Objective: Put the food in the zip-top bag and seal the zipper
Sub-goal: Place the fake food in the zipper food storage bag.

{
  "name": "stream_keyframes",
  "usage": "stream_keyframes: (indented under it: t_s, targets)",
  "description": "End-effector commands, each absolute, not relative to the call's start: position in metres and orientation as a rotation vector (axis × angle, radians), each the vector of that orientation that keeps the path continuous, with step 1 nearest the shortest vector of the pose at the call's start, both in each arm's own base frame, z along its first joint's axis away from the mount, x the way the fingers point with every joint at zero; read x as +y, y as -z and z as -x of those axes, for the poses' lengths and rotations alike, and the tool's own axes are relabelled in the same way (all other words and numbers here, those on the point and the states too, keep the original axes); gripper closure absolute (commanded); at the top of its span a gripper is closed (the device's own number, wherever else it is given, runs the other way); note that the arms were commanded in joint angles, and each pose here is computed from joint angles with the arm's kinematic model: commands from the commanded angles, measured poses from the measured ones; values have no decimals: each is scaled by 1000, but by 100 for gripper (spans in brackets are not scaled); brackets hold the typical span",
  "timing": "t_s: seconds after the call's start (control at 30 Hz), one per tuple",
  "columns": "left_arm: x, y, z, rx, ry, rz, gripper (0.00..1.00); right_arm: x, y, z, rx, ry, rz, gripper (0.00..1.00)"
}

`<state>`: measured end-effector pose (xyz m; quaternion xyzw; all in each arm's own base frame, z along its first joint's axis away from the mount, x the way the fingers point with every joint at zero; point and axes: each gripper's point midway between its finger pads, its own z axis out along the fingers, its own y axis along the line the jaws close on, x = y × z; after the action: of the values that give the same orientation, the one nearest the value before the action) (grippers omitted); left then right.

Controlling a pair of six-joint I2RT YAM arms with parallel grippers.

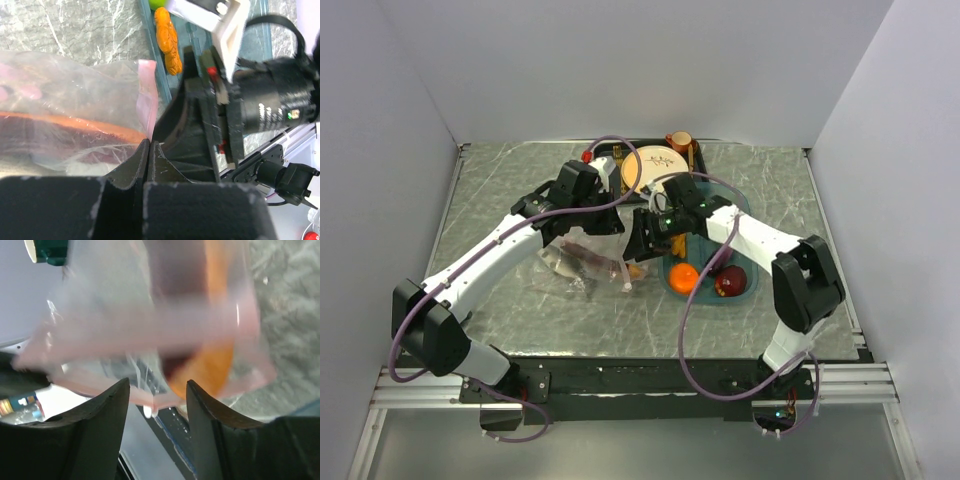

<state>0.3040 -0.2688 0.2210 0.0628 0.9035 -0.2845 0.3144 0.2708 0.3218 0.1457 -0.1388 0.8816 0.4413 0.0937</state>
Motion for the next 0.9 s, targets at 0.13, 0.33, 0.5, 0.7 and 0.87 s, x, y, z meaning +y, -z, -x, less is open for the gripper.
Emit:
stream_keyframes:
  t_s: [0.13,0.33,0.5,0.7,0.87]
  targets:
    - [-275,-244,-309,2299,784,-184,99,292,-154,-269,2547,-1136,297,43]
    - [-276,-243,-311,2308,781,-192,99,290,-142,-262,2582,-1142,317,44]
    - [-275,-245,-311,2301,779,-185,99,294,-133,-259,2627,-1185,313,45]
    - [-275,-245,-312,2303,777,-180,99,301,-124,-259,2645,-1233,295,51]
    - [-278,-243,-314,2313,776,-193,99,304,-119,-252,2663,-1262,303,51]
